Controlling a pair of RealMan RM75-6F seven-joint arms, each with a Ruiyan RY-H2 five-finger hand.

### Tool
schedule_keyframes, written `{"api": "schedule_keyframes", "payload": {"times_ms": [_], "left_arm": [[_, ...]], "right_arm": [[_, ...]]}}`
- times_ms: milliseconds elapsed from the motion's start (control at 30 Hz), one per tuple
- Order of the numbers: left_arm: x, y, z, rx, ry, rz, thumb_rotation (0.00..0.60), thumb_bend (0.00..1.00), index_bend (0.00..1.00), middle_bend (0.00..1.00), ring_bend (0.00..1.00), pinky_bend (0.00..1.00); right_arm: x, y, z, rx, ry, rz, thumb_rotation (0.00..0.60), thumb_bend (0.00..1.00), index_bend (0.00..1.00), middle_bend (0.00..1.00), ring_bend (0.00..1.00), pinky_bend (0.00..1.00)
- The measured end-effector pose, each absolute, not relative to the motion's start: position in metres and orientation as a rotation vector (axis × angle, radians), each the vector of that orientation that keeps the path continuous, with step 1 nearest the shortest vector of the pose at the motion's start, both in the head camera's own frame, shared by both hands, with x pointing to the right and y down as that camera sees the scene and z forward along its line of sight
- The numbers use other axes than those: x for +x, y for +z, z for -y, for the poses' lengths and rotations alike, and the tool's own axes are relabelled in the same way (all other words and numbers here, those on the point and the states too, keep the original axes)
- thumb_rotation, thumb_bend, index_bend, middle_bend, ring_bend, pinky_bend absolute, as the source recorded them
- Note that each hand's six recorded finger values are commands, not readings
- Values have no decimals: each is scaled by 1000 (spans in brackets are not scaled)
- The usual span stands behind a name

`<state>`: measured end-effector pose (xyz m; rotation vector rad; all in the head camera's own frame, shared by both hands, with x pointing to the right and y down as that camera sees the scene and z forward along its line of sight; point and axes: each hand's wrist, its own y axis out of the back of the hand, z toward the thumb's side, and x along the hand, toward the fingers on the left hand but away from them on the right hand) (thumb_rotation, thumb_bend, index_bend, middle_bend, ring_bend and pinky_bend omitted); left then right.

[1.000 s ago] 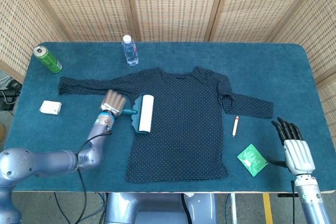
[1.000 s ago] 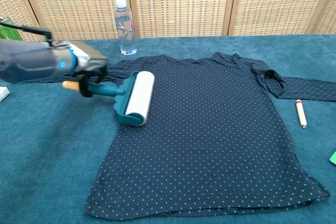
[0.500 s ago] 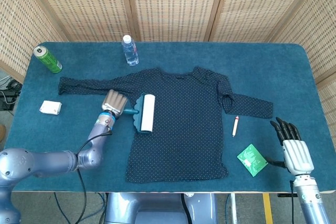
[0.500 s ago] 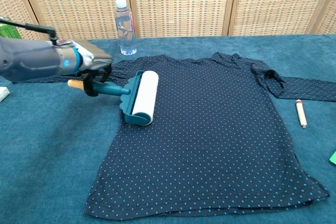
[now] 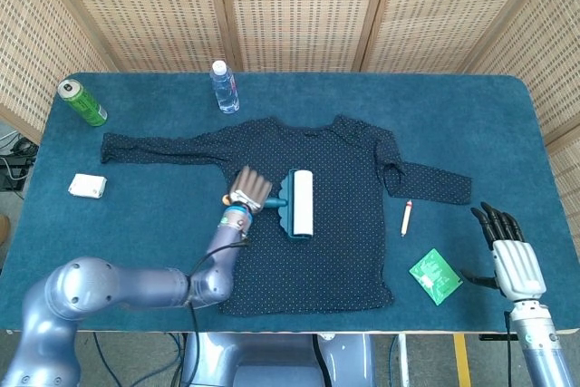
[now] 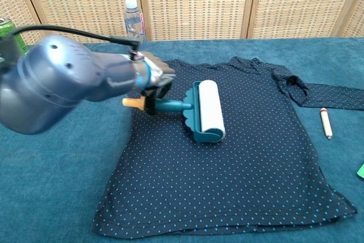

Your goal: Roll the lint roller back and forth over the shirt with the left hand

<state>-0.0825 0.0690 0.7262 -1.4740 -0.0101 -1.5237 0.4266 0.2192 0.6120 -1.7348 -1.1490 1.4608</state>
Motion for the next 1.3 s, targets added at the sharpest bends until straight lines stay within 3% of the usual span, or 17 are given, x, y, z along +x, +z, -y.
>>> {"api": "schedule_keyframes", "payload": {"times_ms": [200,467,1300], "left_arm": [[-55,729,-78,-1484,-1529,18,600,546,869,888,715,657],[-69,725,-70,-1460,-1547,6,600,546,868,888,715,656],[-245,702,-62,-1404,-1692,-88,600,534,869,878,714,641]], "right_arm": [[429,612,-219,-1733,1465,1155,600,30,0,0,0,0],[427,612,-220,-1733,1461,1148,600,30,0,0,0,0],[392,601,-234,-1777,1353,1059,600,30,0,0,0,0]]}}
